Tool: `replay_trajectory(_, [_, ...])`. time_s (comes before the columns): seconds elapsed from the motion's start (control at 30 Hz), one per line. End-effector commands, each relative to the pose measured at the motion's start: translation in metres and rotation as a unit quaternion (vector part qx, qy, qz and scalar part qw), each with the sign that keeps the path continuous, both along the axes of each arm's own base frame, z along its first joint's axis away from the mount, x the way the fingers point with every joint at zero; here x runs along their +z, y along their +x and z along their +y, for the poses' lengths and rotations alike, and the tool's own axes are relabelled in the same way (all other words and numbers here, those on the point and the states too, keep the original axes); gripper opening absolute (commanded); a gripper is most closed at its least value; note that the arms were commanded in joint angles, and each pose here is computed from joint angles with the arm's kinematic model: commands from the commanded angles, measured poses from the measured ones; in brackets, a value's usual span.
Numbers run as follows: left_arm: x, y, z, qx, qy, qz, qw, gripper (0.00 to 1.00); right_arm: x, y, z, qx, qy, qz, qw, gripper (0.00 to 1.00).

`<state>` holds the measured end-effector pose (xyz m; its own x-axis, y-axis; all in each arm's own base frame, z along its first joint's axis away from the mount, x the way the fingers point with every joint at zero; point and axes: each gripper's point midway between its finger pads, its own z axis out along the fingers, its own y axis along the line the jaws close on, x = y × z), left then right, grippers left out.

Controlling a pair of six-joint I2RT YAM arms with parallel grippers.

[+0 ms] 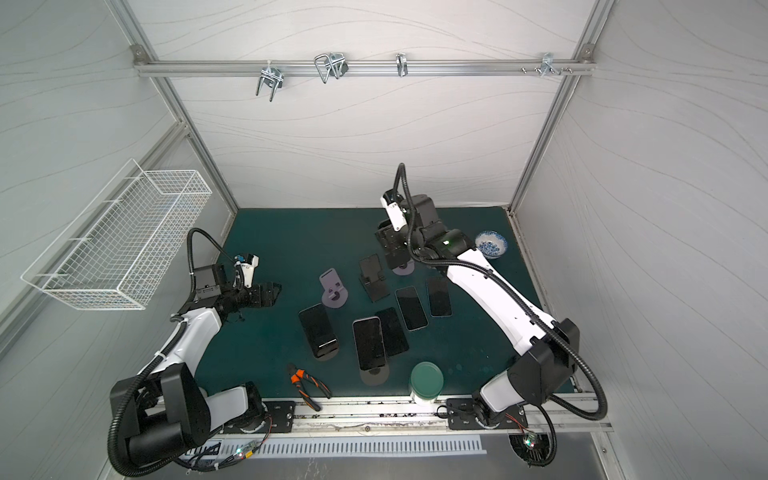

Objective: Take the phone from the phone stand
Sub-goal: 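Move the right gripper over to the stands near the blue-and-white bowl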

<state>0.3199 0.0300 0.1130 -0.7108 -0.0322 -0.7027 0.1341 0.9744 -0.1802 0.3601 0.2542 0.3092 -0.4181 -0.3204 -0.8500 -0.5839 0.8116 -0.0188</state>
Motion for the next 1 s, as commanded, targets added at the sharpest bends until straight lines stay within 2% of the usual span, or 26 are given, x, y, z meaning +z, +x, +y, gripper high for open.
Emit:
replay_trajectory(0.0, [0.004, 0.001, 0.0, -0.007, 0.002, -0.008, 1.0, 0.99, 0.019, -0.003, -0.036, -0.041, -0.011, -0.036, 0.998, 0.59])
replay_trajectory(0.13, [0.004, 0.001, 0.0, -0.007, 0.002, -0.008, 1.0, 0.99, 0.008, -0.002, -0.075, -0.088, -0.03, -0.033, 0.995, 0.59])
replay_trajectory(0.37, [0.003, 0.002, 0.0, -0.006, 0.002, -0.006, 1.0, 0.99, -0.002, 0.002, -0.131, -0.161, -0.028, -0.049, 0.985, 0.6])
replay_trajectory(0.63, [0.001, 0.002, 0.001, -0.003, 0.002, 0.001, 1.0, 0.99, -0.026, 0.018, -0.162, -0.178, -0.013, -0.069, 0.982, 0.61])
replay_trajectory(0.8, [-0.001, 0.0, 0.001, -0.003, 0.001, 0.01, 1.0, 0.99, -0.052, 0.023, -0.184, -0.192, 0.01, -0.042, 0.981, 0.61])
replay_trajectory(0.97, [-0.001, -0.001, 0.001, -0.002, 0.001, 0.011, 1.0, 0.99, -0.091, 0.026, -0.203, -0.213, -0.012, -0.01, 0.977, 0.62])
